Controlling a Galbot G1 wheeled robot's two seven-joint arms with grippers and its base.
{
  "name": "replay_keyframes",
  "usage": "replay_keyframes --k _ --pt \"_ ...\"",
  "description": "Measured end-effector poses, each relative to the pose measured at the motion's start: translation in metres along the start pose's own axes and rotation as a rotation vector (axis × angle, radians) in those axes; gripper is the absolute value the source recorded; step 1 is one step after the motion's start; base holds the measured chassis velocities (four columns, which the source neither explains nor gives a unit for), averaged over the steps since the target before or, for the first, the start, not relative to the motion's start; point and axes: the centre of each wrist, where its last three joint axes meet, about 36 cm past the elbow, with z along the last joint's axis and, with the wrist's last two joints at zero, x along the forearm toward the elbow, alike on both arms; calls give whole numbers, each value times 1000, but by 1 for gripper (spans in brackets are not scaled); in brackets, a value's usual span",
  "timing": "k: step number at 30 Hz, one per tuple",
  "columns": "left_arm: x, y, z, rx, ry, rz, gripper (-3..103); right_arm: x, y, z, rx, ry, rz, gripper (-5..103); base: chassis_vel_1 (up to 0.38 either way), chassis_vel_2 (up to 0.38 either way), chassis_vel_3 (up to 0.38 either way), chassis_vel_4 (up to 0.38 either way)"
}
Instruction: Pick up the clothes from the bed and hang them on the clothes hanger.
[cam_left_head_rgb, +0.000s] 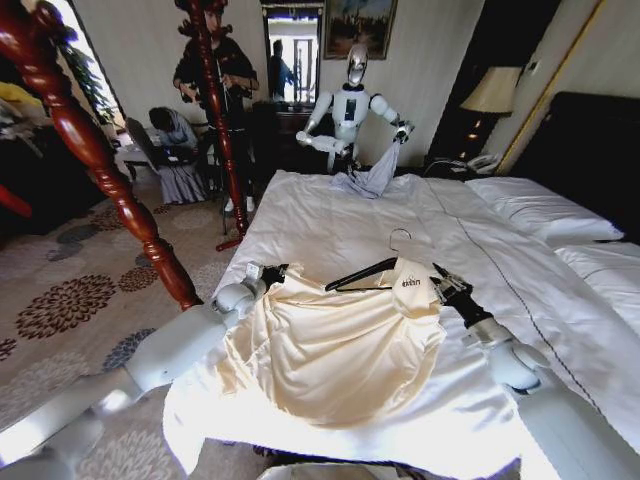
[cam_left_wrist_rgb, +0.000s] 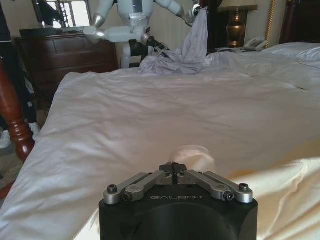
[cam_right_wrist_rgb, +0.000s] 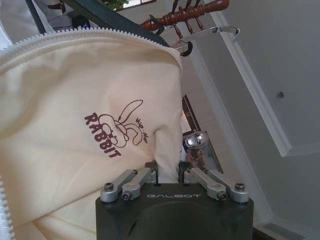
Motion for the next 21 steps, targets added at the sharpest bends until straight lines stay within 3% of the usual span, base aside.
replay_keyframes --k 1,5,6,9,11,16,21 --pt "0 0 0 0 0 0 0 0 0 0 0 0 0 19 0 0 0 0" --pt "60 -3 19 18 10 -45 0 -1 -6 4 -10 24 13 19 0 0 0 0" --pt "60 -3 19 18 10 -45 0 -1 -6 4 -10 24 13 19 0 0 0 0" --pt "91 -20 39 44 43 -49 0 -1 -7 3 -9 21 9 19 0 0 0 0" --pt "94 -22 42 45 47 -49 0 -1 -7 2 -10 20 8 19 0 0 0 0" --pt "124 -52 83 51 116 -43 0 5 -2 -4 -11 10 -10 19 0 0 0 0" --pt "131 -62 99 34 138 -41 0 6 -1 -5 -8 5 -18 19 0 0 0 0"
